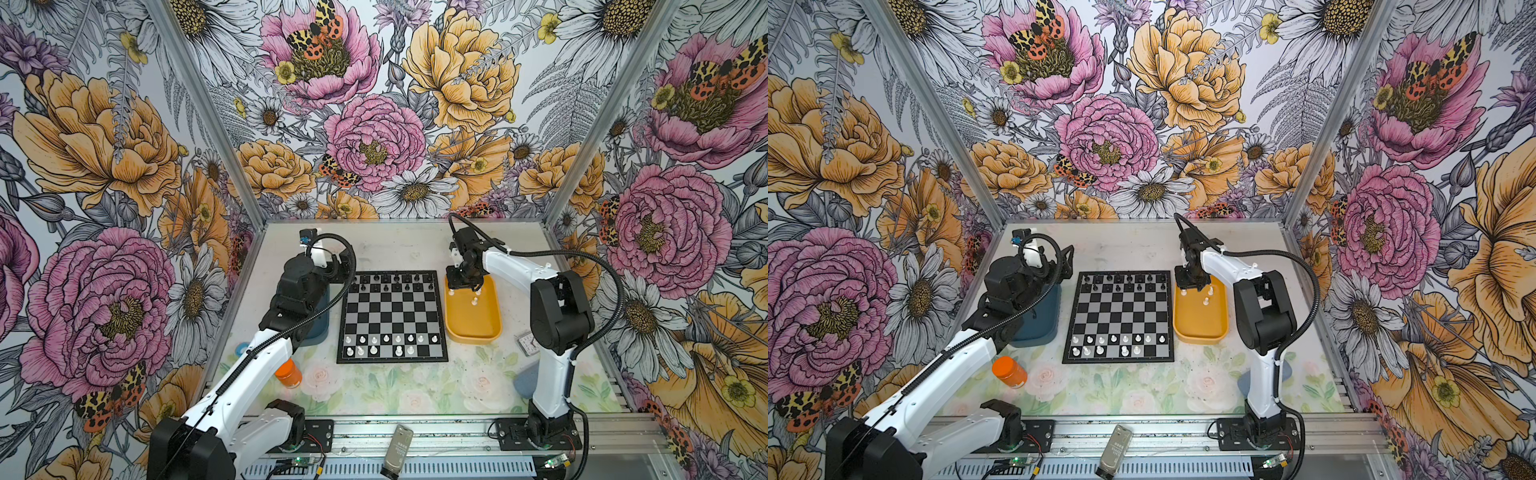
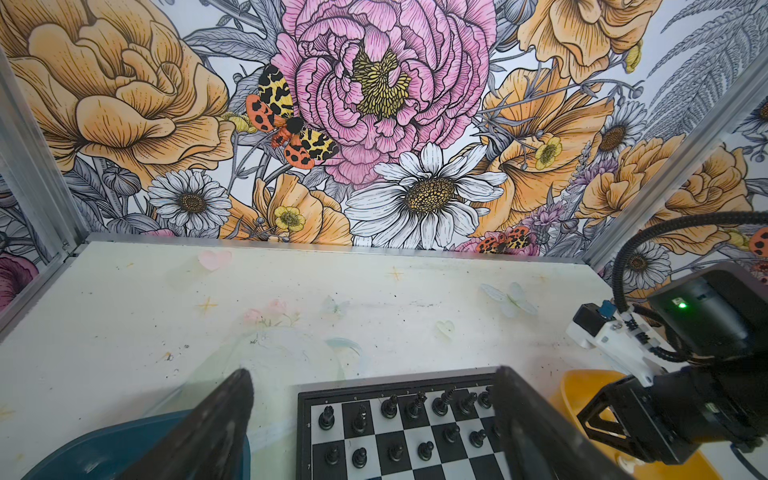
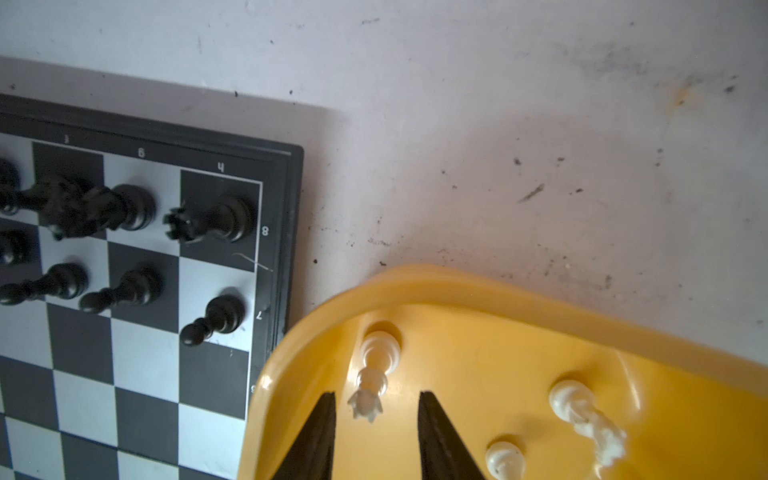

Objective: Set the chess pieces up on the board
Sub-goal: 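Lower the right gripper onto a white piece in the yellow tray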

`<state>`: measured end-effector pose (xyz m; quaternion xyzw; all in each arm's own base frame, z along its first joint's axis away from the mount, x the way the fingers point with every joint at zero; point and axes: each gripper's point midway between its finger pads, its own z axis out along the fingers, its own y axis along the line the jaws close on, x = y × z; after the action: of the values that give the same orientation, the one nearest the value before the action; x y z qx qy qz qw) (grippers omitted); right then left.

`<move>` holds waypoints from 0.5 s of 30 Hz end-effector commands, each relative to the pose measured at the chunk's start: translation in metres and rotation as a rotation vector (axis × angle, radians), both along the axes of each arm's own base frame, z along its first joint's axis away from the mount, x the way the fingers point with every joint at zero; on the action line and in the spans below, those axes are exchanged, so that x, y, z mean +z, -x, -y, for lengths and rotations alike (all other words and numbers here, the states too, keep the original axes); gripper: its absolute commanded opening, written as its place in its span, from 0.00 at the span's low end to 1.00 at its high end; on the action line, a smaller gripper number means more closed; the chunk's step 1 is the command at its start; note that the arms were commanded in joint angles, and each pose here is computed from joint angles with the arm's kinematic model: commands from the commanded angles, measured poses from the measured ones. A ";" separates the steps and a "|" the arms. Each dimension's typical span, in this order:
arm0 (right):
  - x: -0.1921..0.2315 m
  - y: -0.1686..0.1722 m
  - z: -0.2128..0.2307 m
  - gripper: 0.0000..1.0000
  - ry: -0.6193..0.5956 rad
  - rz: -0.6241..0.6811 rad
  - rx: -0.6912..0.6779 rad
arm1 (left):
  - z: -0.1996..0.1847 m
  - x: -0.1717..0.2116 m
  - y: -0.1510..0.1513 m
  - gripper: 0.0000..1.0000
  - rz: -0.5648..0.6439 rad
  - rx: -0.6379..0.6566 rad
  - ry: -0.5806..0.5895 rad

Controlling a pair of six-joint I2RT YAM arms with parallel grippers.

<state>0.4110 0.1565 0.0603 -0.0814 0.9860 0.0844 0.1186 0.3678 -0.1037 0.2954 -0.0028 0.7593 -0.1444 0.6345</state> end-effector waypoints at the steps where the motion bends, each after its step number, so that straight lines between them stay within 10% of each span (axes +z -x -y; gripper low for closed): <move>1: 0.001 -0.009 -0.005 0.36 -0.005 0.023 -0.002 | 0.003 -0.004 -0.002 0.91 0.003 -0.003 -0.013; 15: -0.006 -0.012 -0.005 0.33 0.003 0.012 -0.002 | 0.004 -0.004 -0.002 0.92 0.001 -0.007 -0.013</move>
<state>0.4122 0.1569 0.0497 -0.0809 0.9875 0.0818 0.1079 0.3695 -0.1043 0.2918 -0.0025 0.7625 -0.1432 0.6310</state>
